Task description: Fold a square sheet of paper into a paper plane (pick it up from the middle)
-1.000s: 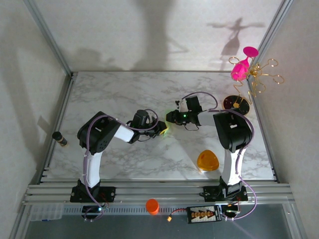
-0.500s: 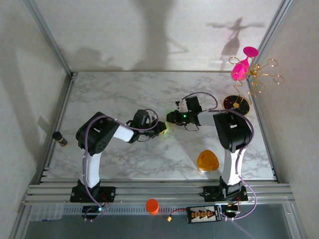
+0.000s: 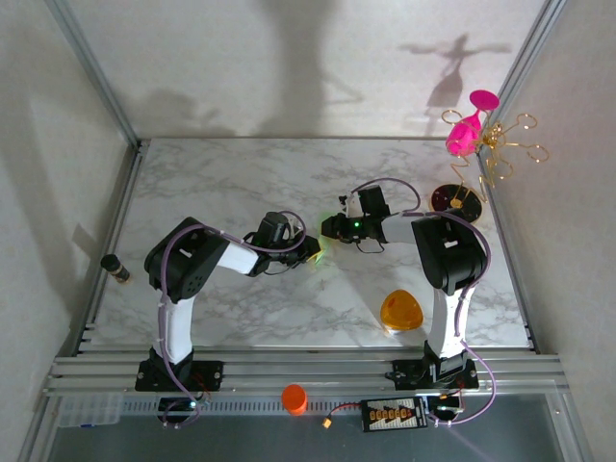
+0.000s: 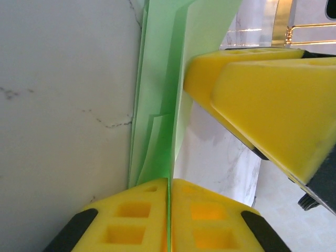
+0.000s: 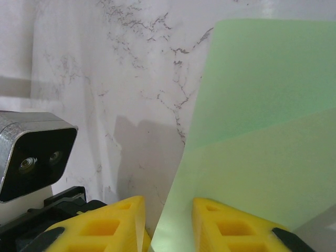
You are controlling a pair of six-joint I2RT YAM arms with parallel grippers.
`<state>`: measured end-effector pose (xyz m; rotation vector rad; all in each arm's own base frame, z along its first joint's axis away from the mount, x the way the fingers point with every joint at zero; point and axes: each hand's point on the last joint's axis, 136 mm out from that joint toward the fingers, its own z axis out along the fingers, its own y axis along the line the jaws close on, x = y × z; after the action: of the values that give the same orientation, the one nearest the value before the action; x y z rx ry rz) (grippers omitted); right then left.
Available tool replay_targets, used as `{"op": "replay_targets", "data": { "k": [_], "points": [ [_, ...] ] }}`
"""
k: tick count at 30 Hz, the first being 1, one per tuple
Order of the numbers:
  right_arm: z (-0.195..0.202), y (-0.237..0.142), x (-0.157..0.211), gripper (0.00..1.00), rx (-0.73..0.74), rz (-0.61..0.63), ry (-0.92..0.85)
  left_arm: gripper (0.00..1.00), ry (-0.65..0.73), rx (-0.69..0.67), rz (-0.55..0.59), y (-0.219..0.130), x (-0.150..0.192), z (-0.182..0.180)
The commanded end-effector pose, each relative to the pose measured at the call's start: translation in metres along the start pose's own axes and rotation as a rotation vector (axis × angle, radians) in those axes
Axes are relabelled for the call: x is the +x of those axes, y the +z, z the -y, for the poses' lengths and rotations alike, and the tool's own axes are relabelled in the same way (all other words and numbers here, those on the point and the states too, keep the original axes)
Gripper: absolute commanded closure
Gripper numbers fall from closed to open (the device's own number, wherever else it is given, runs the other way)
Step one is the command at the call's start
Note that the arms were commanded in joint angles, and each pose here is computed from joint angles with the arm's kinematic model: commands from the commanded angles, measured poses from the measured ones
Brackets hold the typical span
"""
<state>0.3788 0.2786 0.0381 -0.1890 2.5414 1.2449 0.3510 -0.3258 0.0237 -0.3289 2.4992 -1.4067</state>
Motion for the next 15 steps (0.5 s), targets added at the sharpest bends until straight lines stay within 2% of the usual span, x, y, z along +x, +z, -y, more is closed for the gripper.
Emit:
{"op": "replay_targets", "data": {
  "k": [1, 6, 15],
  "points": [
    [0.001, 0.004, 0.000, 0.69, 0.014, -0.007, -0.011, 0.90, -0.040, -0.136, -0.038, -0.001, 0.016, -0.036],
    [0.002, 0.005, 0.002, 0.69, 0.016, -0.013, -0.008, 0.90, -0.042, -0.136, -0.045, 0.003, 0.017, -0.036],
    [0.002, 0.004, 0.001, 0.70, 0.017, -0.013, -0.009, 0.81, -0.012, -0.118, -0.034, -0.009, 0.015, -0.015]
  ]
}}
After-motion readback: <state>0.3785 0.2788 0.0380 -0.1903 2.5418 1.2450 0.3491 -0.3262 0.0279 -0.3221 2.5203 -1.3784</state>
